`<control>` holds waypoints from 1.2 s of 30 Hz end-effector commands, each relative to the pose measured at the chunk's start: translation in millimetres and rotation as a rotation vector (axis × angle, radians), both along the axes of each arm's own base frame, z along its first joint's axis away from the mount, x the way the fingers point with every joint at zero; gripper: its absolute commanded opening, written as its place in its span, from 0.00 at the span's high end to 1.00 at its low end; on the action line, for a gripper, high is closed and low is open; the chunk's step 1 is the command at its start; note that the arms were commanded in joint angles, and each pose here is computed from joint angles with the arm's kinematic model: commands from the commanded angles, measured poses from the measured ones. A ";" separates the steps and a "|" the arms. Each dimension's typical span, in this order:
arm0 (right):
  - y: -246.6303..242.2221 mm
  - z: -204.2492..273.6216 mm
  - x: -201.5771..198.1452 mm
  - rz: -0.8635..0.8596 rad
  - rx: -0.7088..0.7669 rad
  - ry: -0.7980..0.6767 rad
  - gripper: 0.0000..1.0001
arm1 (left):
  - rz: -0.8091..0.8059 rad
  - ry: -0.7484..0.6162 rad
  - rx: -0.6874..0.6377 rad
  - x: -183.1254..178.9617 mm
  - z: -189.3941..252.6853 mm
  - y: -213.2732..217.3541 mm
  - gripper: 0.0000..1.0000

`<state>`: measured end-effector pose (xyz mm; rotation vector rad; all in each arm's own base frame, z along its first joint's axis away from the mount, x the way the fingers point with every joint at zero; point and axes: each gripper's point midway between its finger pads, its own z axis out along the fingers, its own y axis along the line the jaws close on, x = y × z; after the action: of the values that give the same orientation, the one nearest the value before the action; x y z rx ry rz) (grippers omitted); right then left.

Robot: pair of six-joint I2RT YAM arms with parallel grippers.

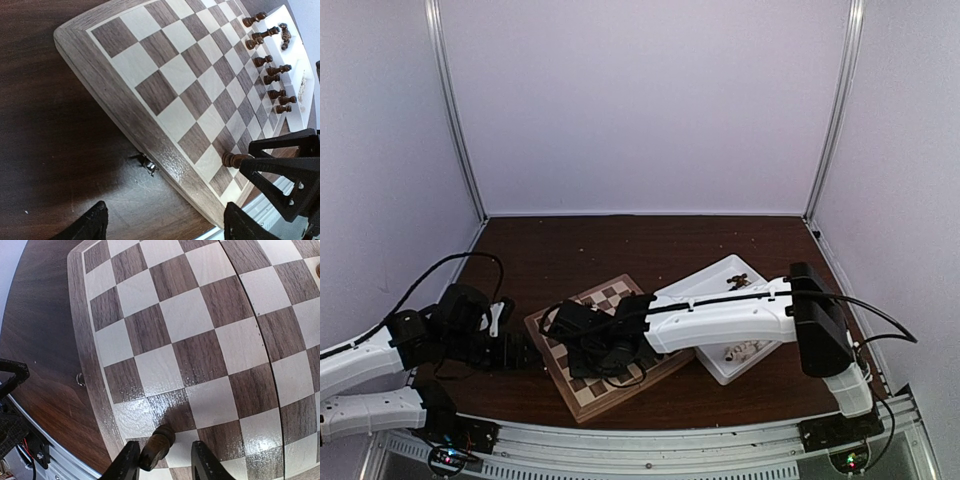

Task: Set up the chess pieces on the board
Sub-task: Pick up the chess piece from the chessboard.

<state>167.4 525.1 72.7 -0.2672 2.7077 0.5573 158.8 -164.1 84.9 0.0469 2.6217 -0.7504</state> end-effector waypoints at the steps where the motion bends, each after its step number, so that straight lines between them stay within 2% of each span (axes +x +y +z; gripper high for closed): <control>1: -0.2 -0.2 2.0 -0.032 -0.007 -0.002 0.64 | -0.007 -0.018 -0.021 1.9 2.5 -2.0 0.20; 7: -1.9 3.7 2.8 -0.031 -0.007 -0.006 0.80 | -0.005 -0.017 -0.024 0.9 2.1 -1.3 0.20; 17: -15.9 25.6 12.6 -0.016 -0.049 -0.102 0.92 | -0.003 -0.012 -0.032 -0.1 3.2 -1.7 0.20; 28: -34.7 85.8 25.7 0.181 -0.020 -0.271 0.95 | -0.002 -0.018 -0.028 3.5 5.6 -3.3 0.21; 36: -98.6 99.3 55.7 0.129 -0.052 -0.315 0.96 | -0.010 -0.012 -0.027 5.3 6.2 -6.5 0.21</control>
<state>201.5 456.6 167.2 -0.5232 2.4474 0.5026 156.9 -165.0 81.5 0.0496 2.6409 -0.7529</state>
